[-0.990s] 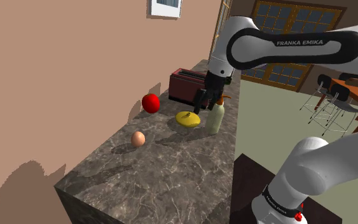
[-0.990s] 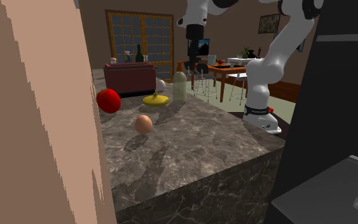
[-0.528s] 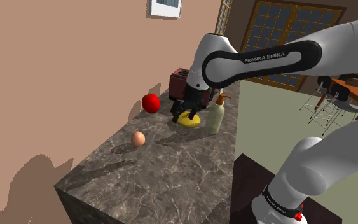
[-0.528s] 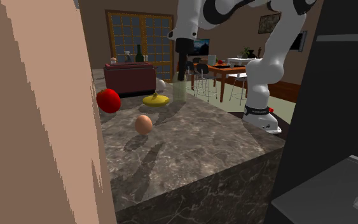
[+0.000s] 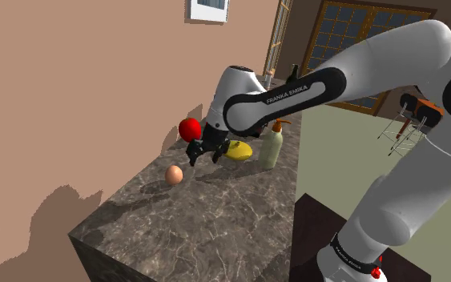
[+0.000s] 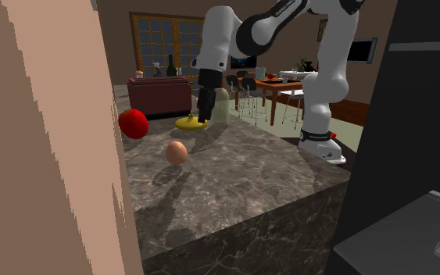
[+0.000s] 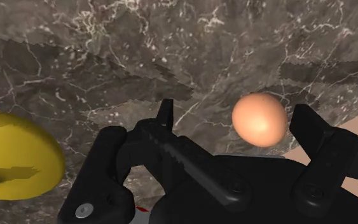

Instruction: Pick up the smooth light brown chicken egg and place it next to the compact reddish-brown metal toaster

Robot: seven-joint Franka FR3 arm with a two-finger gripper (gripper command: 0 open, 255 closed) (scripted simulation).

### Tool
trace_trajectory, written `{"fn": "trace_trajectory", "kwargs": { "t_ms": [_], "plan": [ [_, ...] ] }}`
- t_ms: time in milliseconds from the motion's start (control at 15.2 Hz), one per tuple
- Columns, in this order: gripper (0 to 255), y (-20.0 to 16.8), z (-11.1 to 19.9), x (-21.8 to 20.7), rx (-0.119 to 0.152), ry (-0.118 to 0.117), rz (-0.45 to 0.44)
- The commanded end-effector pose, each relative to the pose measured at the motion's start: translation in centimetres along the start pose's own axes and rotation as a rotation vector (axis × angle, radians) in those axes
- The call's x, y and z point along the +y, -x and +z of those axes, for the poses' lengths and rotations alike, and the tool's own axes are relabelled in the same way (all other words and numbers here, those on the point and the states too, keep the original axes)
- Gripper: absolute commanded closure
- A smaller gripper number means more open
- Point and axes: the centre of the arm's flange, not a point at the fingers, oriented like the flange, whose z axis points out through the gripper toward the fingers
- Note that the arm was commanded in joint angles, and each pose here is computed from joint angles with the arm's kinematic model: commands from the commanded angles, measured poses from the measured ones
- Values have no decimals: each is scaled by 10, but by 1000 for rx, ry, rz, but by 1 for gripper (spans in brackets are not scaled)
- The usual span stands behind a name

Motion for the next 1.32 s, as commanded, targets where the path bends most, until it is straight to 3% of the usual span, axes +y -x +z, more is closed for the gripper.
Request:
{"fn": "trace_trajectory", "kwargs": {
  "t_ms": [0, 396, 858, 1254],
  "plan": [
    [0, -11, 17, -15, 13, -10, 20],
    [0, -41, 67, -53, 44, -30, 71],
    [0, -43, 104, -54, 44, -30, 71],
    [0, -43, 107, -54, 44, -30, 71]
  ]
}}
